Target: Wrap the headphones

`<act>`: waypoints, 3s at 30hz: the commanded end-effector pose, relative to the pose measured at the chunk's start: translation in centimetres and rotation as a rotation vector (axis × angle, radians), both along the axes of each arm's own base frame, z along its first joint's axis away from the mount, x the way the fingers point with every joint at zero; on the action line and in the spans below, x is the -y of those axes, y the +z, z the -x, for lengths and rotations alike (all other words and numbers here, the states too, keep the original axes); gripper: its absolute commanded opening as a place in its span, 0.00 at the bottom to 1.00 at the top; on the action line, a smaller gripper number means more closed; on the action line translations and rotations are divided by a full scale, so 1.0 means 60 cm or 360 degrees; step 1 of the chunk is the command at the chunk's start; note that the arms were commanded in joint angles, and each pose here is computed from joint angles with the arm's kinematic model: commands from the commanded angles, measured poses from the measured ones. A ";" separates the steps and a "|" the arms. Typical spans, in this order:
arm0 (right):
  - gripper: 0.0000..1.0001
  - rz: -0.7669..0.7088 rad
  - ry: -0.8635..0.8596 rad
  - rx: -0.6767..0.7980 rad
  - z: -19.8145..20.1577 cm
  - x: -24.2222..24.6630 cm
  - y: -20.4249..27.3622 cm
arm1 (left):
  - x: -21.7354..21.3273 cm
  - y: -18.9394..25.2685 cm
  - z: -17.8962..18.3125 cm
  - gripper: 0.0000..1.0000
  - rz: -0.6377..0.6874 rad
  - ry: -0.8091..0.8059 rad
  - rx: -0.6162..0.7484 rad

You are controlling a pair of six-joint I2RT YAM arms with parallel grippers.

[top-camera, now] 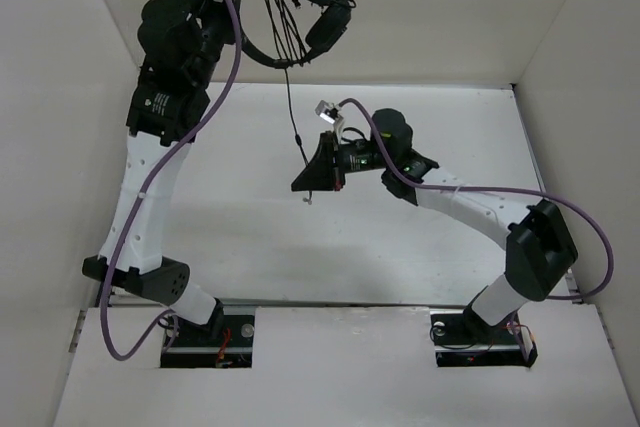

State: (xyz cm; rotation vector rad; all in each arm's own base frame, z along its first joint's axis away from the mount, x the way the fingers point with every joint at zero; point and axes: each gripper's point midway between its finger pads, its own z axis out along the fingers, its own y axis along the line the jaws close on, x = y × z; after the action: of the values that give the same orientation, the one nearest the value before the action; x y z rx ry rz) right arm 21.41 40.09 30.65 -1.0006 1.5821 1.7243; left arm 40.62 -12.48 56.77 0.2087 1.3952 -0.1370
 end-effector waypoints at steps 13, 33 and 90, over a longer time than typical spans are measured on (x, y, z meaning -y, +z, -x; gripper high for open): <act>0.00 0.0701 -0.0724 0.1573 -0.114 0.121 0.160 | -0.063 -0.040 -0.054 0.00 -0.0219 0.0448 0.0104; 0.00 0.1695 -0.1336 0.3121 -0.265 0.203 0.267 | 0.085 -0.338 -0.002 0.00 -0.0891 -0.0081 -0.0637; 0.38 0.0444 -0.0436 0.0999 -0.193 0.276 0.046 | 0.217 -0.254 0.250 0.00 -0.0283 -0.1389 -0.0957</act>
State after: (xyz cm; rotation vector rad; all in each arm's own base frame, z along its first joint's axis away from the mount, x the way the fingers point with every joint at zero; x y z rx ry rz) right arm 33.60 24.24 33.15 -1.2875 1.4592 0.8014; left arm 27.04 -24.65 37.26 1.0135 1.9437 -0.7100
